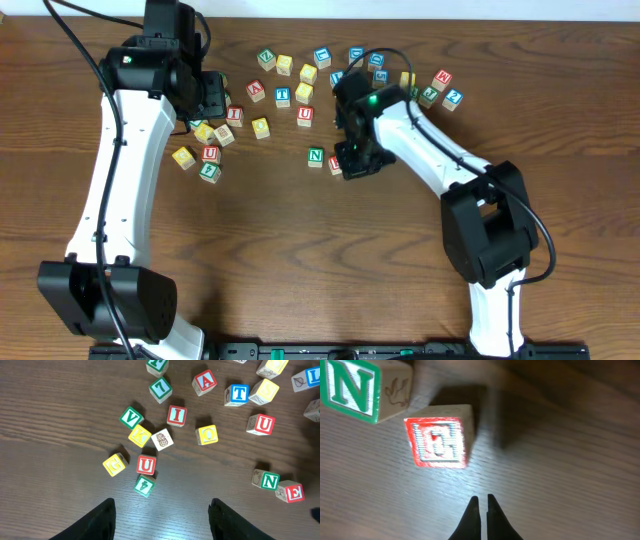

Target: Spell out NEURIPS

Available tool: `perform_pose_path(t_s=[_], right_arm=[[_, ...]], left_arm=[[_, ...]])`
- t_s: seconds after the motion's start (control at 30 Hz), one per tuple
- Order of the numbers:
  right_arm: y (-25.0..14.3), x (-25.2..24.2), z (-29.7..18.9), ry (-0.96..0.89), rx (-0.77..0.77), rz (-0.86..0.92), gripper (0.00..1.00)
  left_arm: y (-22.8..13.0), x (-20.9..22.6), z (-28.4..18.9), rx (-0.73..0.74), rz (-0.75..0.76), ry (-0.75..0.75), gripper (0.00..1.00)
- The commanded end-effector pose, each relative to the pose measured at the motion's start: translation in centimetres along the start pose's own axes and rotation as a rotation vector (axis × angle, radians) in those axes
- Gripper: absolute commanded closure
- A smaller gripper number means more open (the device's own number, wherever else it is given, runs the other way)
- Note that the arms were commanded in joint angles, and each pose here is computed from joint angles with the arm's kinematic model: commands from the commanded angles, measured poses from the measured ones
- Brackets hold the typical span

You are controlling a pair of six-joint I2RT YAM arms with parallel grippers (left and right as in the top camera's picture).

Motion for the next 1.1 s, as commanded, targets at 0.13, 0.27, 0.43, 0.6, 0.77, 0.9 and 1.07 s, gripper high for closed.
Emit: perform_pose_path(t_s=[0.13, 0.27, 0.43, 0.6, 0.77, 0.9, 1.07], right_arm=[[0.1, 1.8, 1.3, 0.038, -0.036, 0.027, 0.99], [0.7, 2.4, 1.3, 0.046, -0.072, 0.020, 0.99], [1.5, 2.9, 1.3, 0.057, -0.112, 0.009, 0.99], [1.7, 3.0, 1.3, 0.060, -0.124, 0.013, 0.99], [1.9, 3.0, 1.3, 0.062, -0.131, 0.012, 0.99], [2.0, 3.1, 1.2, 0.065, -0.138, 0.010, 0.99], [1.9, 3.6, 1.3, 0.079, -0.132, 0.001, 0.99]], left_arm=[[0.5, 0.1, -0.9, -0.028, 0.004, -0.003, 0.41], [0.5, 0.1, -0.9, -0.028, 0.004, -0.003, 0.41], [0.5, 0.1, -0.9, -0.028, 0.004, -0.003, 0.41], [0.5, 0.1, -0.9, -0.029, 0.004, -0.003, 0.41], [0.5, 0.1, -0.9, -0.029, 0.004, -0.003, 0.41], [0.5, 0.1, -0.9, -0.029, 0.004, -0.003, 0.41], [0.5, 0.1, -0.9, -0.029, 0.004, -0.003, 0.41]])
Point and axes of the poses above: each gripper's point midway between its finger pads, its own z axis out along the fingers, its own x axis along the line the jaws close on, y = z × x, the point moved 4 cm from there along -z, back along the fingers, and after that the axes turned 3 degrees about -z, right-handed, at the moved point
